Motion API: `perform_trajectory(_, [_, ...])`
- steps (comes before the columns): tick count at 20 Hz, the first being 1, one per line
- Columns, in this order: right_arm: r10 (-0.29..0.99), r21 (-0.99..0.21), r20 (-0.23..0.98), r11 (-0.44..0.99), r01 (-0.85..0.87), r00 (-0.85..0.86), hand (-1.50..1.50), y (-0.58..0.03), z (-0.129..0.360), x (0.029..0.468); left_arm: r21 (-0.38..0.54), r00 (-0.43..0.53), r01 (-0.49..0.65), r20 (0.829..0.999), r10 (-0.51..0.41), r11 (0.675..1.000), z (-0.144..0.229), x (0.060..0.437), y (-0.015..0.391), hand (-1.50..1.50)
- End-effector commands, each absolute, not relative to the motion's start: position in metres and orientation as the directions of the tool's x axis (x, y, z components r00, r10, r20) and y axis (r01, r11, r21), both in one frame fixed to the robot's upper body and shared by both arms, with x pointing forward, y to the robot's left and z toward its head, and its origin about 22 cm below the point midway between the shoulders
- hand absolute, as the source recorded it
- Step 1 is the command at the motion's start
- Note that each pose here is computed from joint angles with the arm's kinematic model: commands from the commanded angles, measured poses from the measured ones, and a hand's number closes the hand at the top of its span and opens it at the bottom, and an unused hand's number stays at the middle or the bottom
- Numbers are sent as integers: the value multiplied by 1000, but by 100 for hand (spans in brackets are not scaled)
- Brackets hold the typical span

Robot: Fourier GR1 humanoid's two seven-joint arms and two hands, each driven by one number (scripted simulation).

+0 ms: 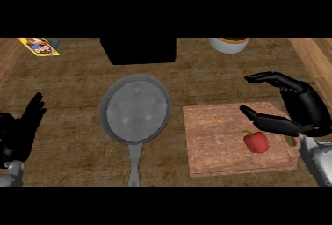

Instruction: Pick the bell pepper from the cutting board and place it in the pan

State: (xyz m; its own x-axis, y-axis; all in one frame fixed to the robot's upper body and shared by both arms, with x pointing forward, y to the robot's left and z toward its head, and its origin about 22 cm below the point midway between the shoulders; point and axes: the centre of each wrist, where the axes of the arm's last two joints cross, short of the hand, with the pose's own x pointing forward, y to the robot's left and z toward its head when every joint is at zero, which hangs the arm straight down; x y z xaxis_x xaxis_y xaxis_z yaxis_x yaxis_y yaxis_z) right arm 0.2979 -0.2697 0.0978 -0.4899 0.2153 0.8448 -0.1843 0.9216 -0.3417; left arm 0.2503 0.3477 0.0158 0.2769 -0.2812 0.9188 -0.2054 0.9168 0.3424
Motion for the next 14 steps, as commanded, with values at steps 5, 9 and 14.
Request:
perform_trajectory(5, [185, -322, 787, 937, -137, -588, -150, -364, 39, 225, 420, 373, -212, 869, -324, 883, 13, 260, 353, 0])
perform_trajectory(9, [341, -509, 718, 852, -124, -607, -150, -363, 69, 206, 423, 393, -207, 862, -321, 882, 6, 255, 351, 0])
perform_trajectory(14, [628, -760, 580, 647, -68, -518, -150, -364, 117, 208, 416, 375, -196, 869, -324, 888, 19, 265, 362, 0])
